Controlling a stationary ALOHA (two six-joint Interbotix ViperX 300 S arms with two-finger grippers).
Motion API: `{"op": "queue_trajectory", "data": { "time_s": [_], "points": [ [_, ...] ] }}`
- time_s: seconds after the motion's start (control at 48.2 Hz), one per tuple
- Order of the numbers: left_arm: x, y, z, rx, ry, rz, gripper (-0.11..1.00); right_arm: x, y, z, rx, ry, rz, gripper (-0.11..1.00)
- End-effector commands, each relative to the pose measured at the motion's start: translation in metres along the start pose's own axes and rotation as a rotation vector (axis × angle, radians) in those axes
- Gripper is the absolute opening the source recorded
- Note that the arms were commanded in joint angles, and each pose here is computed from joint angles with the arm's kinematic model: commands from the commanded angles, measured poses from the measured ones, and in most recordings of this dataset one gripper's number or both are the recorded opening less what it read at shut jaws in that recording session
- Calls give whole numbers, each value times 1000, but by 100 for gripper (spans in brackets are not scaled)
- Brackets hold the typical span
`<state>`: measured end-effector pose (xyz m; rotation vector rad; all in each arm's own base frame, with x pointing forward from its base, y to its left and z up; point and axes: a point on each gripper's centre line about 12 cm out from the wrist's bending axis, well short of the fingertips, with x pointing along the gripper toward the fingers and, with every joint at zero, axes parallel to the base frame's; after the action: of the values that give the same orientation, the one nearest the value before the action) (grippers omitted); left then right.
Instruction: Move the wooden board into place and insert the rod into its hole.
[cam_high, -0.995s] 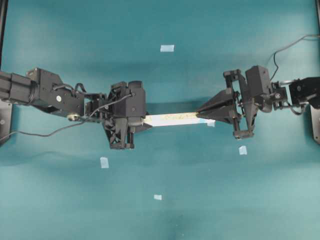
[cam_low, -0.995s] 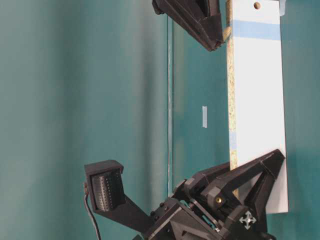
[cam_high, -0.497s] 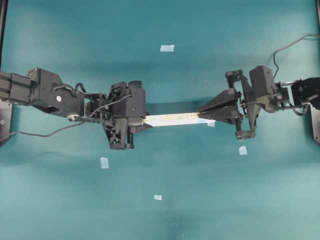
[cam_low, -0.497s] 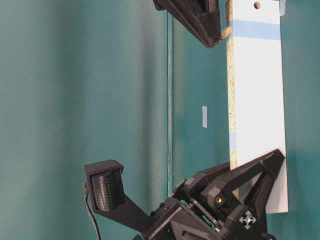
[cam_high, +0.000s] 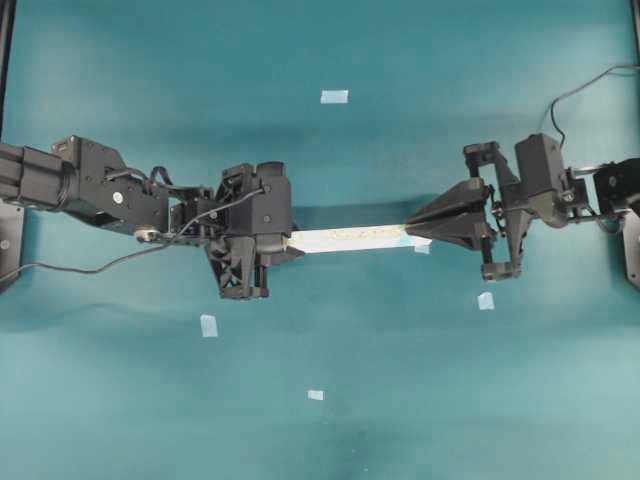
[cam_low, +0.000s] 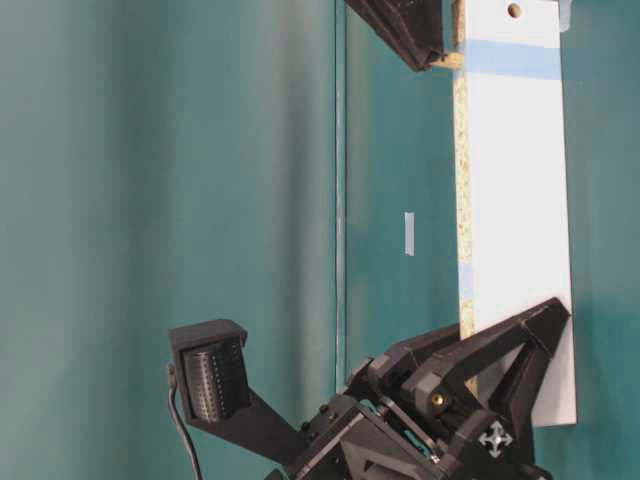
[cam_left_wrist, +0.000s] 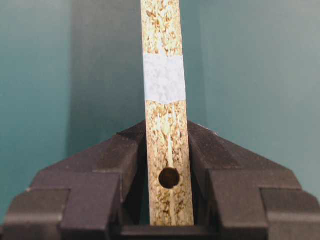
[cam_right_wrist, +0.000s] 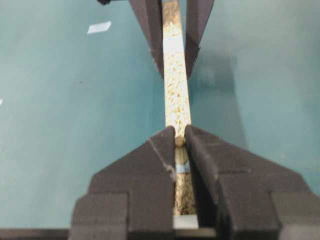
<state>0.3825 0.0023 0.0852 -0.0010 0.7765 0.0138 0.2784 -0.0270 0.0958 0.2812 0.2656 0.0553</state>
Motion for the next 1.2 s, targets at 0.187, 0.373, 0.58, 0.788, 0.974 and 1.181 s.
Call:
{"op": "queue_trajectory", "data": {
  "time_s": [0.187,0.373,0.58,0.788,0.974,1.181],
  "points": [
    [-2,1,9,-7,-28,1,21,3,-1,-1,-4,50,-19,10],
    [-2,1,9,-6,-28,1,21,2,-3,-14,-5,162,-51,10],
    [-2,1,10,-6,-29,1,21,-2,2,0,-32,156,-61,10],
    [-2,1,10,-7,-29,2,21,-7,1,13,-58,207,-110,10],
    [-3,1,11,-6,1,-1,48,-7,3,14,-67,228,-115,10],
    [-3,1,8,-1,32,-3,54,-4,5,17,-72,224,-108,13]
  ]
}}
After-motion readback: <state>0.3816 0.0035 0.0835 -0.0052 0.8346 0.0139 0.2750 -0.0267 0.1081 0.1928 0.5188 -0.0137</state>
